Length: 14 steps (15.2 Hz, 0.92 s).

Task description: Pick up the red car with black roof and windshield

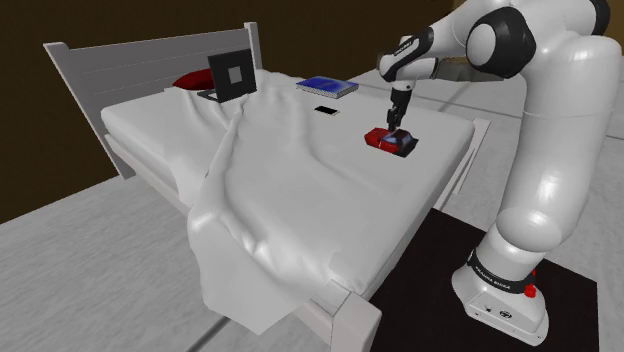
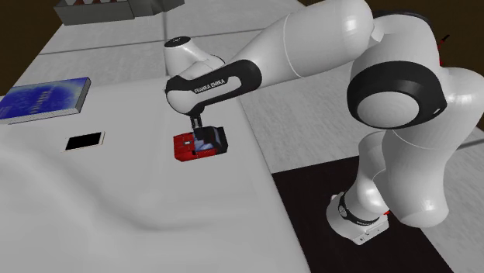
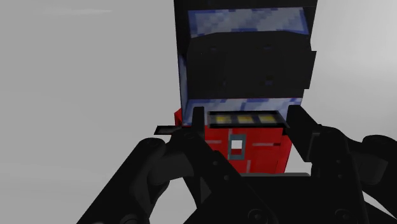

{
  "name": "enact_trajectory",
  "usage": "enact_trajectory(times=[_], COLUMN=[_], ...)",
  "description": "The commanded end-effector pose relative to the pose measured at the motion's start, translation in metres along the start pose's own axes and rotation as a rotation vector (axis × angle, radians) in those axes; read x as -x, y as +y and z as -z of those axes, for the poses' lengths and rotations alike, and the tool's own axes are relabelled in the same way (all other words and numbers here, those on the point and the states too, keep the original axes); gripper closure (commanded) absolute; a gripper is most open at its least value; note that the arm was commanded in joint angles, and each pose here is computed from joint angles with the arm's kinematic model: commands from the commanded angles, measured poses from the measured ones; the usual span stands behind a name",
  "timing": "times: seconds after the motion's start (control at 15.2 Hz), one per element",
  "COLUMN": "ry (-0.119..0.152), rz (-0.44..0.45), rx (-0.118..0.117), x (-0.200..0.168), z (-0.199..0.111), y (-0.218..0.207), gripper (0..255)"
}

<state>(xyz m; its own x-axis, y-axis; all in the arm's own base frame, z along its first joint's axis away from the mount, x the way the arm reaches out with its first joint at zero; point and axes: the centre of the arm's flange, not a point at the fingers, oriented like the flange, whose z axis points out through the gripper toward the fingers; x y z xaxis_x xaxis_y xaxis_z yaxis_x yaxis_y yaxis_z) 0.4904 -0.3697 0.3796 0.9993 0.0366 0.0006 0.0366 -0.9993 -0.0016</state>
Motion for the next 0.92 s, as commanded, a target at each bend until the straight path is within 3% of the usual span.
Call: enact_trajectory(times=[0.0, 0.86], ry=[0.0, 0.0], rz=[0.0, 0.0], rx=[0.0, 0.0], x=[-0.001, -0.001], z=[0.01, 0.069], y=[0.001, 0.0], gripper=[255, 255])
